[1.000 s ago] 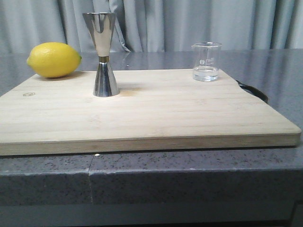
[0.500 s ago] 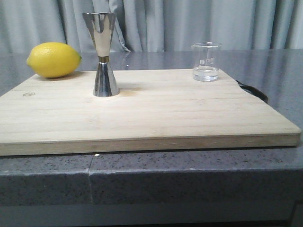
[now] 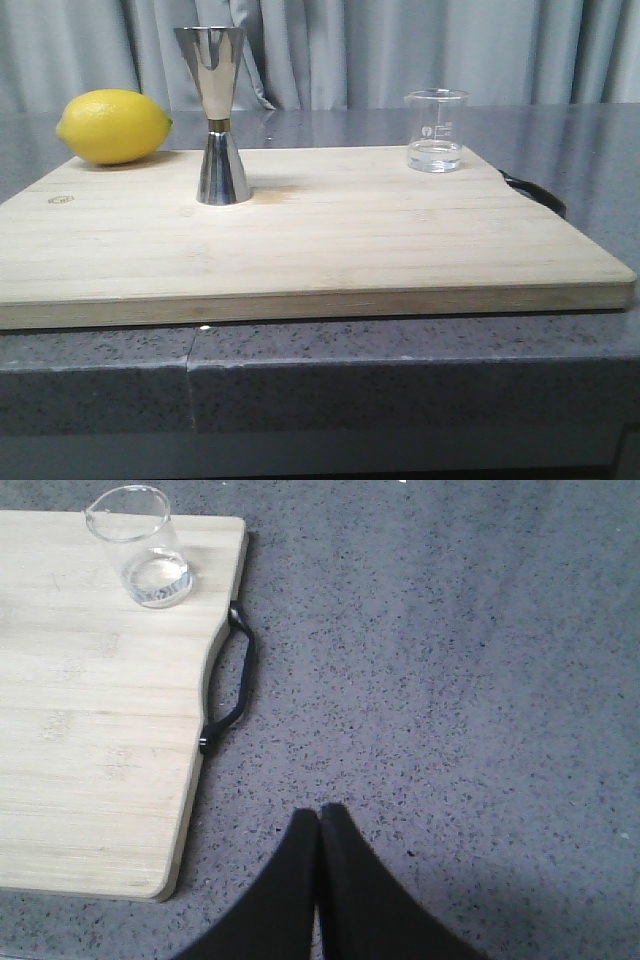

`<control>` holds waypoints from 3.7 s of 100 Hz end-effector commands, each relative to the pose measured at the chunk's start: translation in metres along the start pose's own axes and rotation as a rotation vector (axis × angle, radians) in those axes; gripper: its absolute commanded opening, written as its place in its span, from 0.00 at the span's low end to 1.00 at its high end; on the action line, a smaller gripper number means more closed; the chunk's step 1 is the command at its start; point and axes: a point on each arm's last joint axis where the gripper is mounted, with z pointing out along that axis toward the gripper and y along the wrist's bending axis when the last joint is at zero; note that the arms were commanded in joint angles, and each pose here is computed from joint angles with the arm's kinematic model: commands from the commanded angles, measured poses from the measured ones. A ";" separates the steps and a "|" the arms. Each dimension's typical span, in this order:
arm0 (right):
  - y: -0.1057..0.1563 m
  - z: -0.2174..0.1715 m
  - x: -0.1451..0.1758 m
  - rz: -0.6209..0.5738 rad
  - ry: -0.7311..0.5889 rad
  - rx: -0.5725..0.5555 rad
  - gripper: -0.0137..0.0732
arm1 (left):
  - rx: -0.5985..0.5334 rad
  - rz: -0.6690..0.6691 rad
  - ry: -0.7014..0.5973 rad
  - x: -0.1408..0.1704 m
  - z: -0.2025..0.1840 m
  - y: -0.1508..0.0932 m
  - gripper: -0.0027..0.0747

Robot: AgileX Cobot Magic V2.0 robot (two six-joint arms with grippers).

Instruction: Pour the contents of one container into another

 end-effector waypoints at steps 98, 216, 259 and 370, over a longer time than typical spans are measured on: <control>-0.001 -0.008 -0.014 -0.014 -0.106 0.004 0.10 | -0.192 -0.042 -0.563 0.162 0.035 0.009 0.01; -0.006 -0.017 -0.007 0.021 -0.156 0.020 0.10 | -0.165 -0.058 -0.649 0.166 0.040 0.008 0.01; -0.018 -0.015 0.098 0.213 -0.766 0.081 0.10 | -0.163 -0.057 -0.649 0.166 0.040 0.008 0.01; -0.019 0.023 0.146 0.135 -0.804 0.107 0.10 | -0.163 -0.058 -0.647 0.166 0.040 0.008 0.01</control>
